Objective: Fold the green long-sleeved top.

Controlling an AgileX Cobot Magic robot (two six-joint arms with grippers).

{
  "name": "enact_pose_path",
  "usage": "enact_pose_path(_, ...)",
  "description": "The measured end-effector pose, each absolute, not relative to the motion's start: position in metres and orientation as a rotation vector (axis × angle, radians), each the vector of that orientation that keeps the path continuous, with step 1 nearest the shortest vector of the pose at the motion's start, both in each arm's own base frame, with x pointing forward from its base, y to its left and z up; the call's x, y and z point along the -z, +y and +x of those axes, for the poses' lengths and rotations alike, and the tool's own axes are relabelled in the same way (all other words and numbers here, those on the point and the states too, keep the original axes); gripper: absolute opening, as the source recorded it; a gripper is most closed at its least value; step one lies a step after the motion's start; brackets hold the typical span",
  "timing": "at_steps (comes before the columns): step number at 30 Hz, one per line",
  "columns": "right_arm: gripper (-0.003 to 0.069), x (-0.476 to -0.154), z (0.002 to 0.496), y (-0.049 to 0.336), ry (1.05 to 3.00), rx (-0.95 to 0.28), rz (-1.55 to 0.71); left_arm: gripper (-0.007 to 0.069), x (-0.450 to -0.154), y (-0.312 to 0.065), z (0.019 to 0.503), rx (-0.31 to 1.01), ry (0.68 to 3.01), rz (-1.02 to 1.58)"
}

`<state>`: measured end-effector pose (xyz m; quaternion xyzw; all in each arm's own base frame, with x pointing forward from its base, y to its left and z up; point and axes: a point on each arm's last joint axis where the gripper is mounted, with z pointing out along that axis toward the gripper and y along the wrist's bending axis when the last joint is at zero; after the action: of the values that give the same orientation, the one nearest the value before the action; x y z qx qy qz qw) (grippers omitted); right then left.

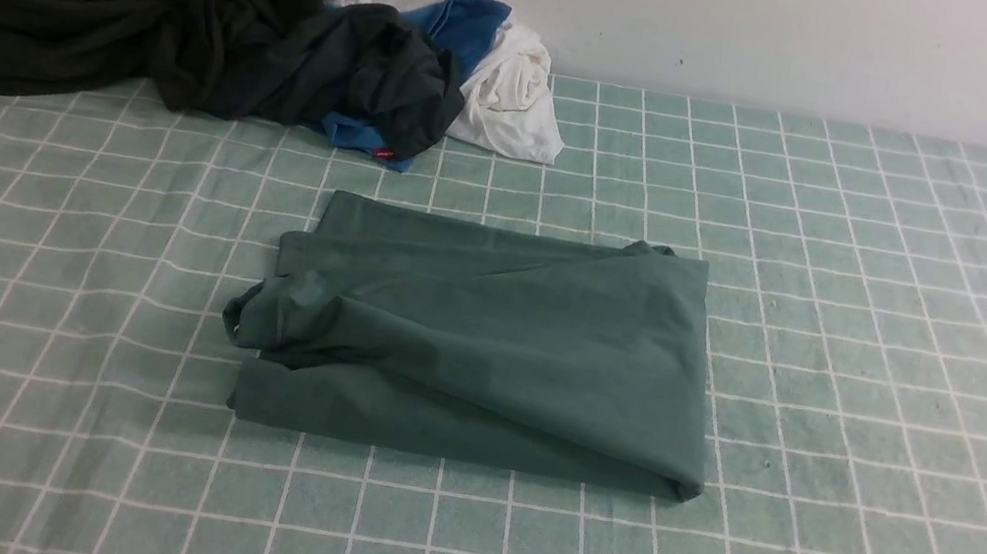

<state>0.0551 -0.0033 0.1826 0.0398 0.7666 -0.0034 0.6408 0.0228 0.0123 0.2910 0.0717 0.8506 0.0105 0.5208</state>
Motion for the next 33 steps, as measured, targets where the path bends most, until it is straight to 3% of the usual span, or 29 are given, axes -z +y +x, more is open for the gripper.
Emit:
enact_pose_path(14,-0.0014,-0.183,0.055,-0.003,1.748,0.007,0.092,-0.0003,-0.291,0.012,0.023,-0.025,2.039,0.172)
enact_pose_path(19,-0.0014,-0.183,0.055,-0.003,1.748,0.007,0.092,-0.0003,-0.279,0.010,0.029,-0.020,2.049,0.186)
enact_pose_path(27,-0.0014,-0.182,0.055,-0.003,1.749,0.007,0.092,-0.0003,-0.241,-0.003,0.051,0.038,1.753,0.126)
enact_pose_path(33,-0.0014,-0.182,0.055,-0.003,1.750,0.007,0.092,-0.0003,-0.191,-0.001,0.054,-0.003,1.749,0.027)
